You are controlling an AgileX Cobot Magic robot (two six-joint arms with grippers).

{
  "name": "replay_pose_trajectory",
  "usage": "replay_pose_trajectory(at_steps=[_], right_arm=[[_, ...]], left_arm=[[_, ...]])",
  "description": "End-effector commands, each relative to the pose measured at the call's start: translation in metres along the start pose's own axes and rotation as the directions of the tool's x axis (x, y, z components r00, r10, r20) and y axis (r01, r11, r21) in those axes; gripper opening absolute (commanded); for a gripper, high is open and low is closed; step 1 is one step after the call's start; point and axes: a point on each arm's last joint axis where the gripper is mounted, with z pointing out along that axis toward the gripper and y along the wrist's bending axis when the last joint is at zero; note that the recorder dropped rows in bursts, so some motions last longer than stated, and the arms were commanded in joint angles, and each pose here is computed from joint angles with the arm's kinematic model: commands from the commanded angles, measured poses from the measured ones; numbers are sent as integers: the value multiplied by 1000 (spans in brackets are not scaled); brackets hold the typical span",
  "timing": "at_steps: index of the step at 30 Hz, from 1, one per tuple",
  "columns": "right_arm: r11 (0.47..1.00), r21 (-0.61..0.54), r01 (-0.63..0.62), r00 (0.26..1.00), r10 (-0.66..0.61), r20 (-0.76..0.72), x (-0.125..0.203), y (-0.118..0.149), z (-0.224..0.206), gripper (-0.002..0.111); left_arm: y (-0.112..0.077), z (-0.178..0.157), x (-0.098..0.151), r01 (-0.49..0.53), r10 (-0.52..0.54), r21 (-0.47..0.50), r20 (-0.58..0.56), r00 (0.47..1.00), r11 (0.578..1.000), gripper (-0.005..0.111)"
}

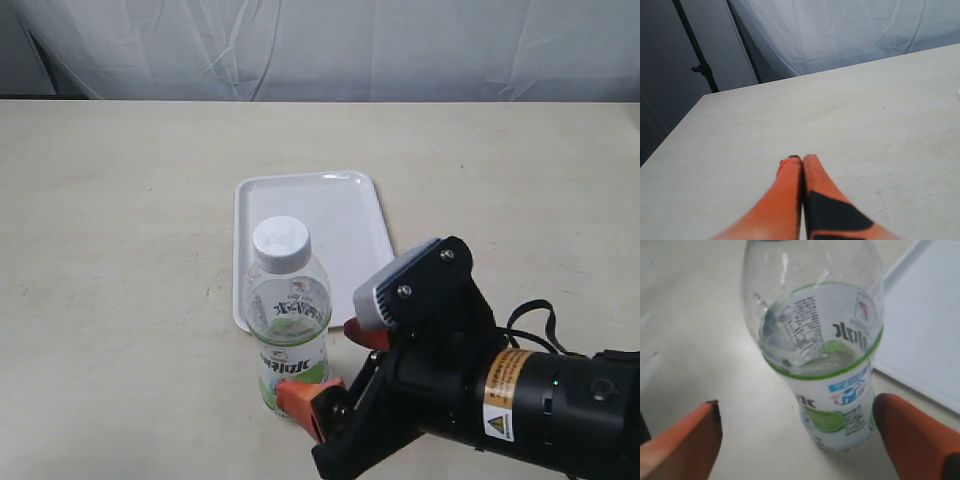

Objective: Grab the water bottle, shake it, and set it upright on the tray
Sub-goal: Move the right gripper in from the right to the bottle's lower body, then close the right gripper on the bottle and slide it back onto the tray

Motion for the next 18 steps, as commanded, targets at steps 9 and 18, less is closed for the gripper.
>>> replay_pose_trajectory(at_steps=[9, 18], right_arm=[[982, 156, -107, 992, 94, 87, -1, -16, 45, 82], [988, 135, -70, 995, 59, 81, -5, -11, 55, 82]], left_arm=[[0, 0, -1, 3, -3, -2, 15, 1000, 1000, 0], [0, 0, -1, 3, -3, -2, 15, 1000, 1000, 0]])
